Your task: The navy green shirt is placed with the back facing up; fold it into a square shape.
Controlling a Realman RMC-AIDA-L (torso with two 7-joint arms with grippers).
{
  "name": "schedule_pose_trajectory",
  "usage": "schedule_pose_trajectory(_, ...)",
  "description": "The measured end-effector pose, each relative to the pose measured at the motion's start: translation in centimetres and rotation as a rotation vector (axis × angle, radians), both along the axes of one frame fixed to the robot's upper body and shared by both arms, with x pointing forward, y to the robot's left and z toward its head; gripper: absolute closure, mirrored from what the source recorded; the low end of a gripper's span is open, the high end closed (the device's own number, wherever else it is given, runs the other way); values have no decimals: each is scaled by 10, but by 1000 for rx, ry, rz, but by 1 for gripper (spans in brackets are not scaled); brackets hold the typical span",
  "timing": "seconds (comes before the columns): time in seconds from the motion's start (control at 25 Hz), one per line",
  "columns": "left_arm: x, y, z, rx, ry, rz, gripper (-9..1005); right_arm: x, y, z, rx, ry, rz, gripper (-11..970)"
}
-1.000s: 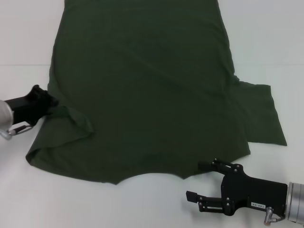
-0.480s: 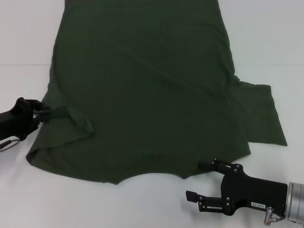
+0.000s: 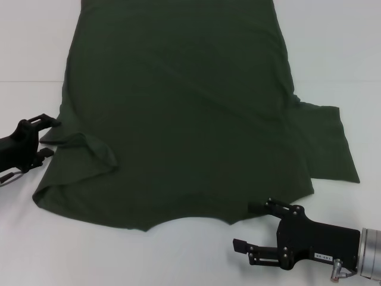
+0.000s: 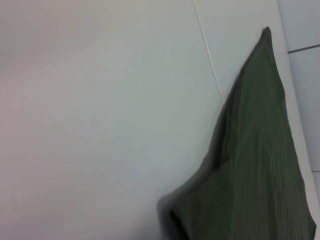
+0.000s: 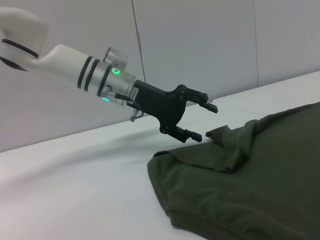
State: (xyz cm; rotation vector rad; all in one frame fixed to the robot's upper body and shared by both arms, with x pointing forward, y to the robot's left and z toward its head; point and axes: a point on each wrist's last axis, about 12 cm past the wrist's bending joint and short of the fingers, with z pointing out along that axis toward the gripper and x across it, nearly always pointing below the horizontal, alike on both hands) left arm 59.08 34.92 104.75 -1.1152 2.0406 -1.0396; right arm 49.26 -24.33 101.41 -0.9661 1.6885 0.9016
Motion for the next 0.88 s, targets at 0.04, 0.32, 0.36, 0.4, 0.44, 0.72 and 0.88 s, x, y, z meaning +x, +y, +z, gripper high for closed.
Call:
schedule_pose_trajectory(0.04, 0, 0, -1, 3, 2, 4, 440, 0, 0, 0, 0, 0, 0, 34)
schedule_pose_trajectory(0.32, 2, -2, -2, 12, 2, 23, 223, 0, 0, 0, -1, 0, 0, 34)
schedule_pose_trajectory(0.36, 2, -2, -2, 12, 1, 23, 221, 0, 0, 0, -1, 0, 0, 34)
schedule_pose_trajectory(0.4, 3, -3, -1, 12, 0, 22, 218, 0, 0, 0, -1, 0, 0, 34)
schedule_pose_trajectory(0.44, 4, -3, -1, 12, -1, 21, 218, 0, 0, 0, -1, 0, 0, 34)
schedule_pose_trajectory(0.72, 6, -3, -1, 25, -2, 36, 219, 0, 0, 0, -2, 0, -1, 34)
schedule_pose_trajectory(0.88, 8, -8, -3, 31, 2, 45, 219, -1, -1, -1, -3, 3, -2, 34)
